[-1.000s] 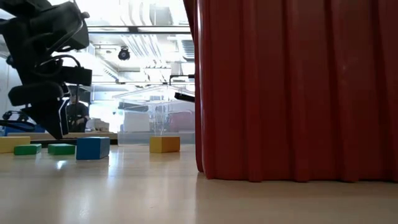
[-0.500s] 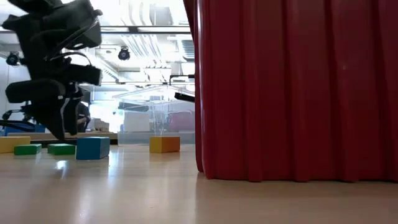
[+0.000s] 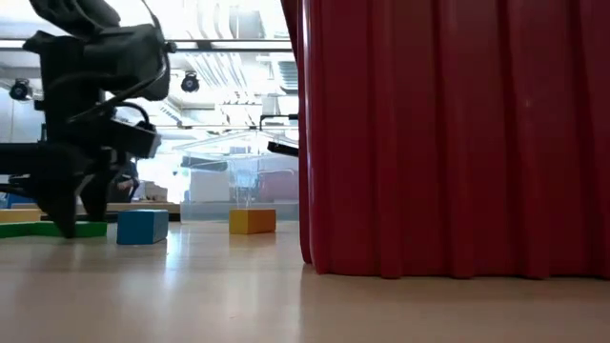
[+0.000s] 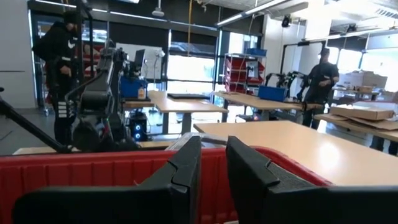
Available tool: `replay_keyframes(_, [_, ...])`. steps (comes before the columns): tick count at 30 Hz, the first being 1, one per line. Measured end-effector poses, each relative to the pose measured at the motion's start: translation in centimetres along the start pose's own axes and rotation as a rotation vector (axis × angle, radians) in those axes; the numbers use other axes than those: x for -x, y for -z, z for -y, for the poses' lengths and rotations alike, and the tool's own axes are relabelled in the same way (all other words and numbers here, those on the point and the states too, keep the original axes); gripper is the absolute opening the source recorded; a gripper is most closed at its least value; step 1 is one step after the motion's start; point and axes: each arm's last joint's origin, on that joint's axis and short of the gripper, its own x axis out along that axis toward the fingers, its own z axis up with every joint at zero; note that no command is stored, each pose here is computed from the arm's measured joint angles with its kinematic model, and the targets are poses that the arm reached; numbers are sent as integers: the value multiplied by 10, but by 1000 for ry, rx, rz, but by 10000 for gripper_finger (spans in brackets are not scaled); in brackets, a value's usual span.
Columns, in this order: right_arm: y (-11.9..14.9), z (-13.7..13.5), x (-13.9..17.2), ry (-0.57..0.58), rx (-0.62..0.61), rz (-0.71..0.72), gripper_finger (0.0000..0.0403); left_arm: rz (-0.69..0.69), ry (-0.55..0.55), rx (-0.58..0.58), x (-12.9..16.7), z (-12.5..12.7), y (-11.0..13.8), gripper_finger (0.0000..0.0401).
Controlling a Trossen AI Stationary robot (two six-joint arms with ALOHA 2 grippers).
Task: Sort blocks
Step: Put the right green block into the bottom left of the red bin
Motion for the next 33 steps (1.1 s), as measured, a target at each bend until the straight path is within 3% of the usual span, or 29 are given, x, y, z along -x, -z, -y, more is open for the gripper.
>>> replay_keyframes(11, [2,0,-1,-1,-3,-6,65,8,99,8,9,9,-18,312])
replay_keyframes(22, [2,0,-1,-1,1,-7,51,-84,-32,-23,10,1,-5,311])
replay_keyframes(33, [3,0,-1,-1,-3,-8,70,-99,-34,-84,3,2,-4,311])
